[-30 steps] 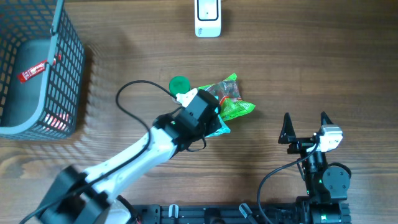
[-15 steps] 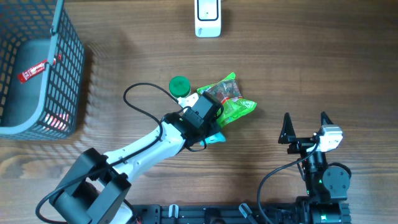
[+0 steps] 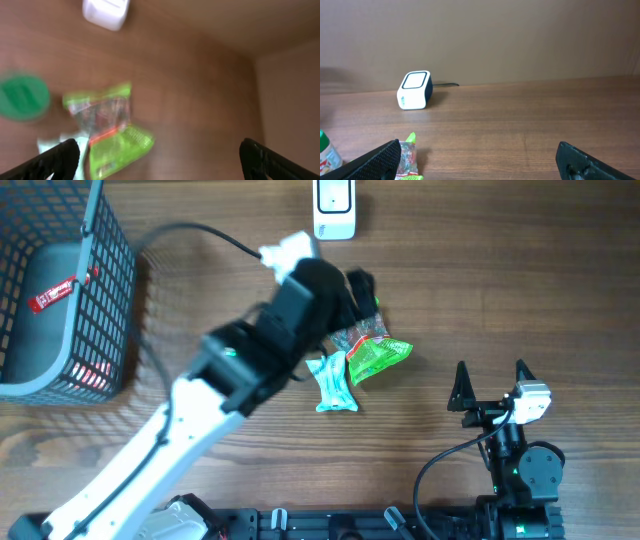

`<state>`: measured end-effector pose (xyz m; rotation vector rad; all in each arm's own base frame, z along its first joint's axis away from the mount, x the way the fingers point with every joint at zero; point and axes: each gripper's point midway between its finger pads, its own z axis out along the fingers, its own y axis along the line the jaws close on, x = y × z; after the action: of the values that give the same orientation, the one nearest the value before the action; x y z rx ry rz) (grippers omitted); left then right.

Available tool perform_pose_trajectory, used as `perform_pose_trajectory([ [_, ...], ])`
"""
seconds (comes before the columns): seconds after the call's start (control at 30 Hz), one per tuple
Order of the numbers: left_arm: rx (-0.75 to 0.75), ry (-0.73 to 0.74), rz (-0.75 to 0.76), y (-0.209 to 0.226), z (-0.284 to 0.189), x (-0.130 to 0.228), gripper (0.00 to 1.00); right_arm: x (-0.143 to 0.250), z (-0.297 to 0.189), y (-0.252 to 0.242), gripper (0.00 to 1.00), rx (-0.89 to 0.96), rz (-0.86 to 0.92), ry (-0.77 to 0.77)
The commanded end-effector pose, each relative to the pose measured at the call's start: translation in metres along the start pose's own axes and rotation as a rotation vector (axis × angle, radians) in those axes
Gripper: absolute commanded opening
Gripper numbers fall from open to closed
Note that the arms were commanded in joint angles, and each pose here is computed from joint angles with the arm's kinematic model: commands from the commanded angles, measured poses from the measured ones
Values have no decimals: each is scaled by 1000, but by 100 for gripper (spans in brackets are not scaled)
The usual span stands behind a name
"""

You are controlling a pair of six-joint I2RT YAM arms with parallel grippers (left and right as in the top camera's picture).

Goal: Scan the item barcode
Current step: 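Hold the wipes pack under the scanner, then release it on the table, then return the left gripper to the basket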

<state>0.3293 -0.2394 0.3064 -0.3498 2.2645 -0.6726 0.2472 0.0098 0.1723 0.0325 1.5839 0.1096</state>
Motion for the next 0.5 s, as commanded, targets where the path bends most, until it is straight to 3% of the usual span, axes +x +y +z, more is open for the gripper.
perform_pose_trajectory([
  [0.0, -100, -286, -52, 22, -54, -105, 100, 0, 0, 2, 100, -10, 15, -1],
  [0.2, -195, -459, -344, 105, -95, -191, 100, 0, 0, 2, 100, -11, 14, 0],
  [0.23, -196, -469, -463, 137, -104, -206, 100, 0, 0, 2, 100, -10, 15, -1],
  [0.33, -170, -463, -644, 192, -119, -227, 100, 0, 0, 2, 100, -11, 15, 0],
  [0.47, -182, -524, -770, 258, -150, -250, 100, 0, 0, 2, 100, -11, 14, 0],
])
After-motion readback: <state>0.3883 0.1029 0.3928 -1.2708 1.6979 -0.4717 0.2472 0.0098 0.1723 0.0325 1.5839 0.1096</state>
